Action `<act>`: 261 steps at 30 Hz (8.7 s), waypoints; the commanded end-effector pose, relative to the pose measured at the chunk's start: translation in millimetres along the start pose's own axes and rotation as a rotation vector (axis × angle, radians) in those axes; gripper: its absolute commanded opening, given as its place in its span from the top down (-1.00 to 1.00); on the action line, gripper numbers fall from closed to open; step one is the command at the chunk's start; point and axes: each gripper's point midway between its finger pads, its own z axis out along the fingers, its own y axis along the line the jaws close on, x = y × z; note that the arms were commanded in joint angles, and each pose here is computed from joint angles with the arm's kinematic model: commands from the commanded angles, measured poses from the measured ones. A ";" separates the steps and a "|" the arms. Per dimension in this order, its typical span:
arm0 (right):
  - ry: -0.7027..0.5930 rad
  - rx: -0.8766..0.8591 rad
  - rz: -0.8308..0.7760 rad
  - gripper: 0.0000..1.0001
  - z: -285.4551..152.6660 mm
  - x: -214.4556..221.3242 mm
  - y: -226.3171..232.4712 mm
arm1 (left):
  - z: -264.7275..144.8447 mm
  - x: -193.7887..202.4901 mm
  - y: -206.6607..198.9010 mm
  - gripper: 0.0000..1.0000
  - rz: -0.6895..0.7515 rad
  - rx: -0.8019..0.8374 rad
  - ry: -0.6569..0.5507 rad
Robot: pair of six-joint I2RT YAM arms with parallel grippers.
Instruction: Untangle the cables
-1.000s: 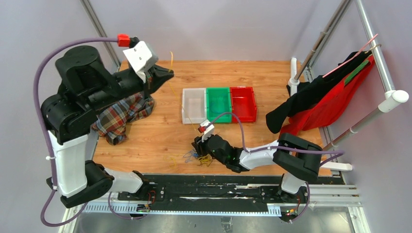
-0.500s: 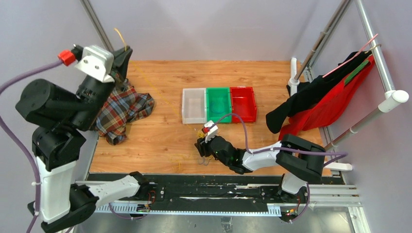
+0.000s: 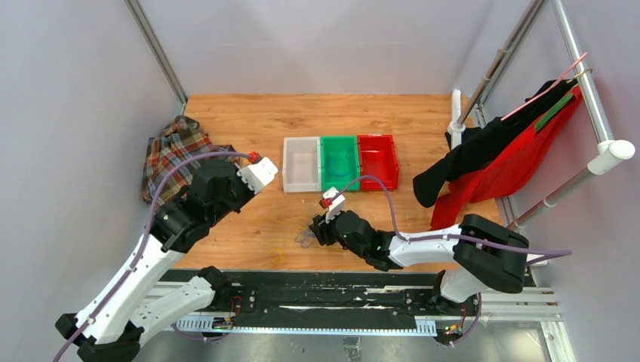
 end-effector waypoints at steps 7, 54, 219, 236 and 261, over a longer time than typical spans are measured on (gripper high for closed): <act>0.059 -0.026 0.024 0.63 -1.3 7.2 -4.1 | 17.2 78.5 -74.8 0.93 0.023 0.266 0.165; -0.167 -0.270 0.148 0.37 -35.8 -106.7 38.6 | -7.3 -26.7 -121.6 0.99 0.072 0.709 -0.219; -0.622 -0.590 0.178 0.99 -125.6 -317.9 110.6 | -29.5 -101.8 -92.7 0.37 -0.359 0.613 -0.484; -0.532 -0.317 0.037 -0.32 -102.8 -250.8 55.4 | -91.4 -150.1 -43.6 0.99 -0.176 0.552 -0.538; -0.524 -0.444 -0.082 -0.31 -67.2 -267.8 109.7 | -90.5 -160.3 -29.5 0.99 -0.130 0.505 -0.537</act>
